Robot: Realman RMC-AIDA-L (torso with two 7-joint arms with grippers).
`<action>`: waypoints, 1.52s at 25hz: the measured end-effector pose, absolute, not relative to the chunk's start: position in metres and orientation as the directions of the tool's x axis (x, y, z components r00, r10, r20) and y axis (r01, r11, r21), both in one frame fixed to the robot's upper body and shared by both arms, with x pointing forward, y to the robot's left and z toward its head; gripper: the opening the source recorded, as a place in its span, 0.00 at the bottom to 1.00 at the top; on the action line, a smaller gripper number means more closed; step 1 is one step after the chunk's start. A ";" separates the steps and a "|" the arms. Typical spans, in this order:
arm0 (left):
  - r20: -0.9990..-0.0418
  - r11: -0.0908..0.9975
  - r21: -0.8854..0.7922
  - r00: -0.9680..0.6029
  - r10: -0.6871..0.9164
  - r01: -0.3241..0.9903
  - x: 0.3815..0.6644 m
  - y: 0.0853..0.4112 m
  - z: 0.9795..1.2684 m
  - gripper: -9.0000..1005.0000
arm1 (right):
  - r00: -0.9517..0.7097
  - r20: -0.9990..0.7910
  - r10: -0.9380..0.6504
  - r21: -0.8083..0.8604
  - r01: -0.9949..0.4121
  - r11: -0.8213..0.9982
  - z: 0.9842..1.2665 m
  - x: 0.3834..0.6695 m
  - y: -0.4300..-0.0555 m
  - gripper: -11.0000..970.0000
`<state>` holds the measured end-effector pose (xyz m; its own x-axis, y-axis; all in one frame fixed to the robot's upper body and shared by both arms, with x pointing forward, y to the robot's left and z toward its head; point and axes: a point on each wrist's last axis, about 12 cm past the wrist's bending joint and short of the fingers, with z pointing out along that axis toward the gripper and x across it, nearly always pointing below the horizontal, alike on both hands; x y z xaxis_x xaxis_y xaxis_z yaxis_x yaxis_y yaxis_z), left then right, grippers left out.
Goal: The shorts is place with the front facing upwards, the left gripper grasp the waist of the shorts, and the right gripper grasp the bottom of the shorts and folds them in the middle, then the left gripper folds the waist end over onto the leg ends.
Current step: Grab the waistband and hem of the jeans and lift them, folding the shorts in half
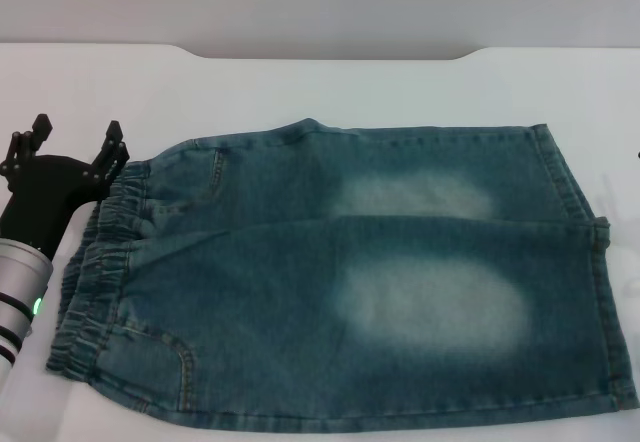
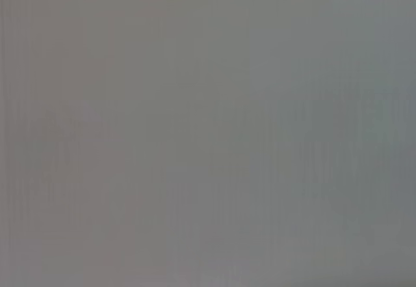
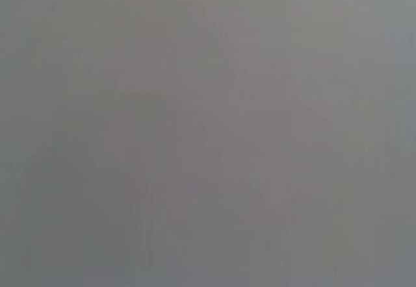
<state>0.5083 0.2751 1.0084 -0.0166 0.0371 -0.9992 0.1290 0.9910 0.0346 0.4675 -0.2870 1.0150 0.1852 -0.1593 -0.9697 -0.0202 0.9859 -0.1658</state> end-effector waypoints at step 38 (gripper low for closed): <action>-0.916 0.960 0.090 -0.356 0.184 0.265 0.554 0.246 1.117 0.85 | -0.259 -0.958 0.126 0.144 -0.055 0.988 1.115 0.526 -0.303 0.70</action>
